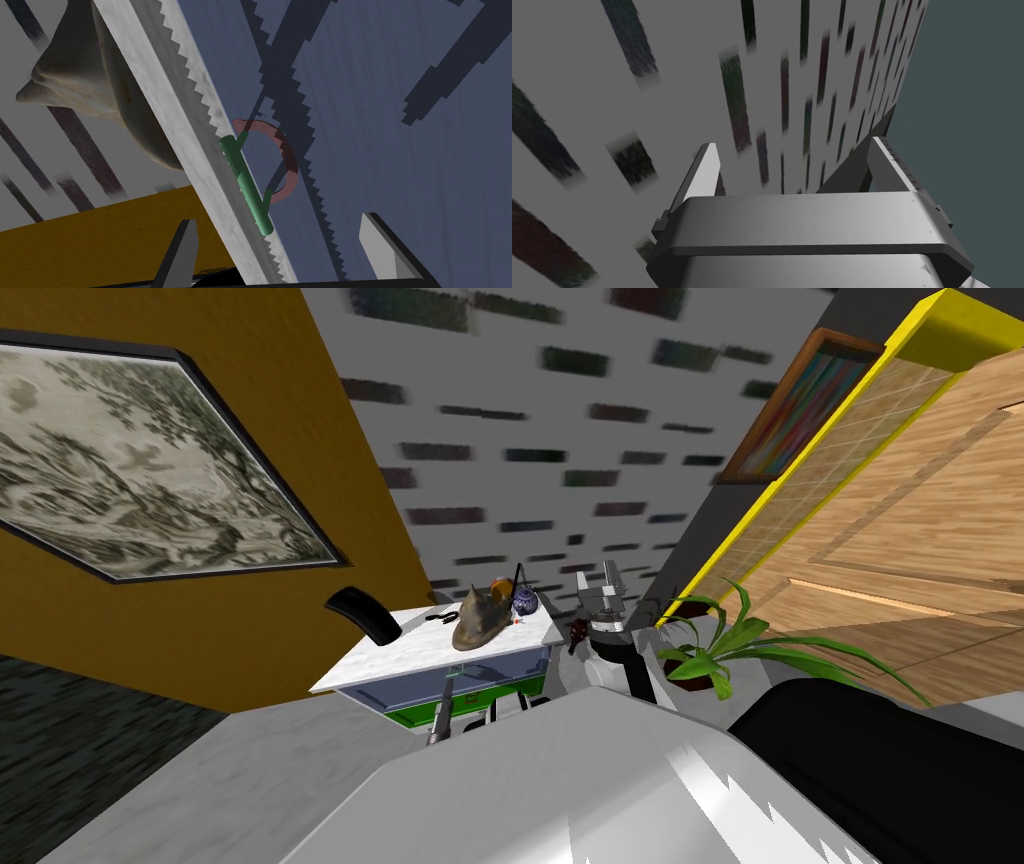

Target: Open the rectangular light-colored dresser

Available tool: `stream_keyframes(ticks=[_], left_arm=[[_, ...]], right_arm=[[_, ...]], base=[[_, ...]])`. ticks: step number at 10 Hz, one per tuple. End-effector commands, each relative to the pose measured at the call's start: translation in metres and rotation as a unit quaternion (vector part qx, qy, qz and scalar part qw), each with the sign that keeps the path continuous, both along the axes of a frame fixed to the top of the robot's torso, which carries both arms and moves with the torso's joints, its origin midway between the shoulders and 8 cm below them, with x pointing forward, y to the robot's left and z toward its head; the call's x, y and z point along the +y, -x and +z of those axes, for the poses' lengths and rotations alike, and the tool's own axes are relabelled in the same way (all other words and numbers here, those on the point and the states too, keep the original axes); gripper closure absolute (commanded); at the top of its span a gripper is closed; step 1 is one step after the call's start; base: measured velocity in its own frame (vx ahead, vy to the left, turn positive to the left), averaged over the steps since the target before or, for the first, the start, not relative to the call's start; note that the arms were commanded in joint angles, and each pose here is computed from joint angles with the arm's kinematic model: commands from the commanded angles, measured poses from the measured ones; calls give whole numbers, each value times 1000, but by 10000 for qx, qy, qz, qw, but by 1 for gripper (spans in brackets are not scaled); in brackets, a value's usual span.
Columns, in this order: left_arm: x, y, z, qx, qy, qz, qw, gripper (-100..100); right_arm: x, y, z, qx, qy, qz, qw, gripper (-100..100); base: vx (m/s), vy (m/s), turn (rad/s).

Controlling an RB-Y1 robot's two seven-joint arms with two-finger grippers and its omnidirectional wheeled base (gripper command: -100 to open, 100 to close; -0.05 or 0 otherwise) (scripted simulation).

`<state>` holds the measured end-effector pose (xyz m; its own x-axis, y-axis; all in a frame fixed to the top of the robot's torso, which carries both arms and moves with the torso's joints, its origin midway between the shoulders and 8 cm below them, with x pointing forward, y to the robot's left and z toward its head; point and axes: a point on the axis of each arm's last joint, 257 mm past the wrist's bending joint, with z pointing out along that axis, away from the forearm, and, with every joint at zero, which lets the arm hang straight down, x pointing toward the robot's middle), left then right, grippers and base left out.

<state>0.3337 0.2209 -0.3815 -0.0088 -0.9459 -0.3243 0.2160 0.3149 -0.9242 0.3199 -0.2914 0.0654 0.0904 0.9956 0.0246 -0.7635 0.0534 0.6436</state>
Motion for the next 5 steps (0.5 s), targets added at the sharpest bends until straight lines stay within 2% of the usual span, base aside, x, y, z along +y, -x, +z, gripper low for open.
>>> stream_keyframes(ticks=[1,4,5], left_arm=[[-8,2,-4,35,74,4,10000,-100],[39,-27,0,48,66,187,9998,-100],[39,-29,3,3,63,183,9998,-100]], right_arm=[[0,0,0,0,0,0,10000,0],[0,0,0,-1,-1,1,10000,0],[0,0,0,-1,-1,1,10000,0]], base=[[5,-8,0],[-54,-89,-128],[-59,-89,-38]])
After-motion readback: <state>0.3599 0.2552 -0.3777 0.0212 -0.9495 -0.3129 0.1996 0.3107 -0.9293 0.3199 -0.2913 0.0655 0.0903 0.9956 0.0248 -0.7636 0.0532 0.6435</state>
